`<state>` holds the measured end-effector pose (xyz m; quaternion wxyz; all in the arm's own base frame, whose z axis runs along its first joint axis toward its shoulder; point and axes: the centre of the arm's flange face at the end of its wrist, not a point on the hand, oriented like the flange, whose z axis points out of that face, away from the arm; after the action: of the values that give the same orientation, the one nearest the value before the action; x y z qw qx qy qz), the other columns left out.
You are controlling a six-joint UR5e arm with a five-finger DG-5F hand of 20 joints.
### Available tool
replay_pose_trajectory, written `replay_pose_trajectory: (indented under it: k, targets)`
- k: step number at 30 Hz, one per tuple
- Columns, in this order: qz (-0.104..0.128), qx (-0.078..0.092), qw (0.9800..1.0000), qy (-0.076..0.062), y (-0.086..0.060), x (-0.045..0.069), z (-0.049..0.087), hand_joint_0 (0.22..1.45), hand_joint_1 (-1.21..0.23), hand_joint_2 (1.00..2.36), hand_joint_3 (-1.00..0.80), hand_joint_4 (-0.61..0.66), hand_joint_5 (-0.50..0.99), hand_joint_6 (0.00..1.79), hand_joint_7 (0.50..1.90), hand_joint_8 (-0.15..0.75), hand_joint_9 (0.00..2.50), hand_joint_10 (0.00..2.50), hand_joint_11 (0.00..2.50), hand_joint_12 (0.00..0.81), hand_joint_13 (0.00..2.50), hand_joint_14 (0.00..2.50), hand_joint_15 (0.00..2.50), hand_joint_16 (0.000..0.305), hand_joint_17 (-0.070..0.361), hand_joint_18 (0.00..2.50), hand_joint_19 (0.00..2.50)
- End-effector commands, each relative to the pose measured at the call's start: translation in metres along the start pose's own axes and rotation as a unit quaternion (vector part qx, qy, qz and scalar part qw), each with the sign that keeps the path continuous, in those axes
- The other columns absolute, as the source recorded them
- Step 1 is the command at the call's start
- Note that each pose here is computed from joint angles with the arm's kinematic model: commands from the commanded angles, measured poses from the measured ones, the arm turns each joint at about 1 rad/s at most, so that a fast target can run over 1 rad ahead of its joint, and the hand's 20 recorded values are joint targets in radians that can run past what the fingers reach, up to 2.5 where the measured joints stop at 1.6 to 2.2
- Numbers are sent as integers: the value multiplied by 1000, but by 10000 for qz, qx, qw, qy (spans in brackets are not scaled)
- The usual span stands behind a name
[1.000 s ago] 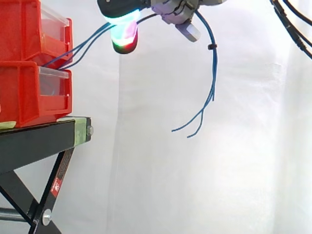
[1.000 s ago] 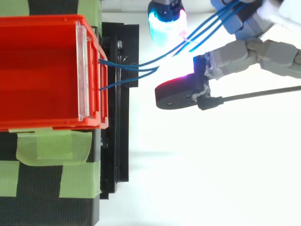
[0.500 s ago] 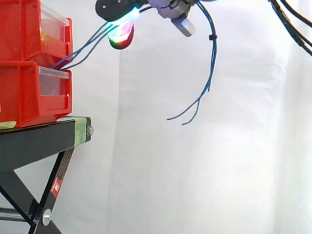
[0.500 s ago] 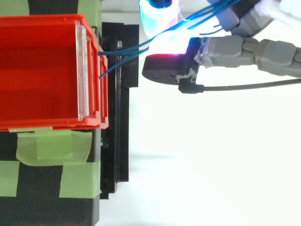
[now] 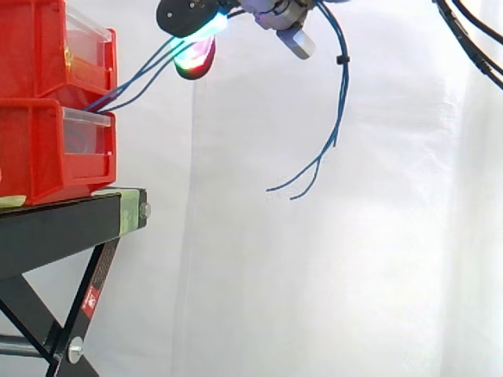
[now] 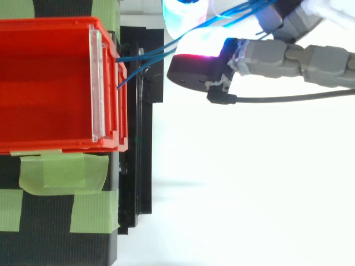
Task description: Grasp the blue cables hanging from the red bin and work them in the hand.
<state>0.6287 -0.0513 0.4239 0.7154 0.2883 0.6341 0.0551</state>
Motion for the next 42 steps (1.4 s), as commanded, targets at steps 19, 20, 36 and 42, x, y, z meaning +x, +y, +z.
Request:
replay_pose_trajectory:
  k: [19,20,36,42]
  targets:
    - [138,13,9999,7,-1,0,0,1243,-617,1022,149,301,343,5,1360,519,1736,2500,2500,771,2085,2500,2010,244,183,2500,763]
    - [142,10,9999,1,0,0,0,1242,-616,1022,156,302,343,5,1362,519,1736,2500,2500,771,2085,2500,2010,244,183,2500,763]
    - [328,-135,9990,-266,6,-5,6,1117,-634,1013,285,306,323,6,1355,519,1736,2500,2500,771,2085,2500,2010,244,183,2500,763]
    - [680,-87,9972,-284,7,-5,5,1099,-635,1014,219,302,320,6,1357,519,1736,2500,2500,771,2085,2500,2010,244,183,2500,763]
